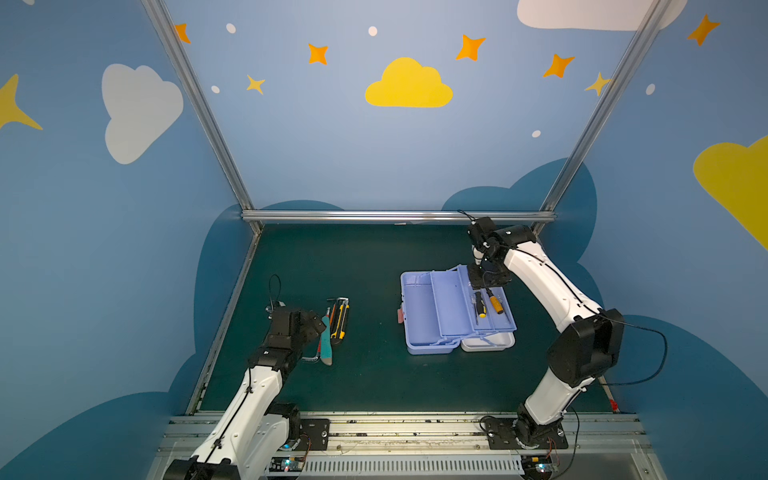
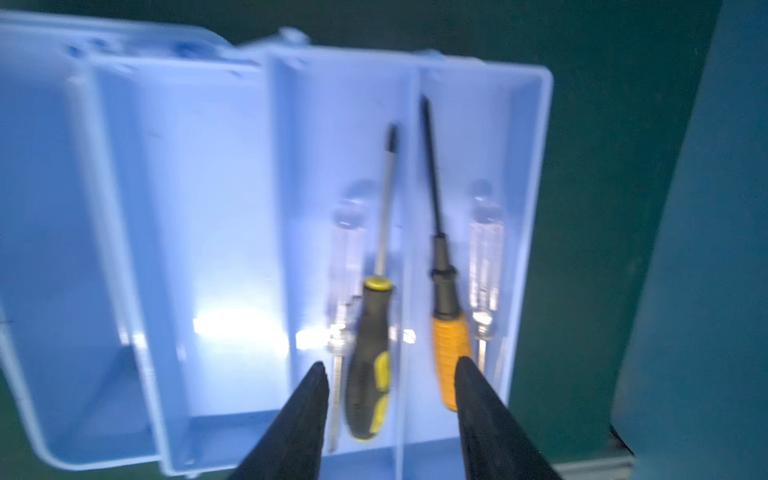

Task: Pack the tool kit
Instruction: 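Open the right gripper to release the screwdriver into the tray, then move the right gripper back to the yellow-black utility knife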

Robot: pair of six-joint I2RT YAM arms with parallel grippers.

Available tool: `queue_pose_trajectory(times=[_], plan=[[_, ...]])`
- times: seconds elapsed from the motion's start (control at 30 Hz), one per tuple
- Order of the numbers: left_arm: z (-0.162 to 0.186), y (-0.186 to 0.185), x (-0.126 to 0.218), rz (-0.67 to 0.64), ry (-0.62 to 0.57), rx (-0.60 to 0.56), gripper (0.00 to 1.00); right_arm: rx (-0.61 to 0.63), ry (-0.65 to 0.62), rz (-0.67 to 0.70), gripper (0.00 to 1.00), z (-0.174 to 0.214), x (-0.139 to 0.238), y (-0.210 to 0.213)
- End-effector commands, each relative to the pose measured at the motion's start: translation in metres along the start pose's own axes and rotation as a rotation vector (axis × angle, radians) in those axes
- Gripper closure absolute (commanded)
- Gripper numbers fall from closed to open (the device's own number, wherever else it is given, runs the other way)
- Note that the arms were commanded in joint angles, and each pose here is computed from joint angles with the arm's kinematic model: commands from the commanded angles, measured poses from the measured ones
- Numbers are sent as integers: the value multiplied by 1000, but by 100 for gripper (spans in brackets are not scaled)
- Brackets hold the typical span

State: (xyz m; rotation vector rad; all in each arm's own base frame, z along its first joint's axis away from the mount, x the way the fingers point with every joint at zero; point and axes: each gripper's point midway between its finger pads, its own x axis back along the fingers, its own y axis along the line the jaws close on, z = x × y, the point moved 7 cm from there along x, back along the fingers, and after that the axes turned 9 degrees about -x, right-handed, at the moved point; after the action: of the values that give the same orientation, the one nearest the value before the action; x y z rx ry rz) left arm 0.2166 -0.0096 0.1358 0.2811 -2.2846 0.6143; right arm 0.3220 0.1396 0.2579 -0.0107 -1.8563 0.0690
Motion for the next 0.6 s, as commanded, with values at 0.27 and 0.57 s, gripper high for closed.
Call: queue_pose_trajectory(times=[0.27, 0.57], plan=[[3, 2, 1, 12, -5, 4, 0, 333, 26, -528, 52, 42, -37, 260], [4, 6, 10, 8, -36, 3, 0, 384, 122, -541, 52, 67, -94, 340]])
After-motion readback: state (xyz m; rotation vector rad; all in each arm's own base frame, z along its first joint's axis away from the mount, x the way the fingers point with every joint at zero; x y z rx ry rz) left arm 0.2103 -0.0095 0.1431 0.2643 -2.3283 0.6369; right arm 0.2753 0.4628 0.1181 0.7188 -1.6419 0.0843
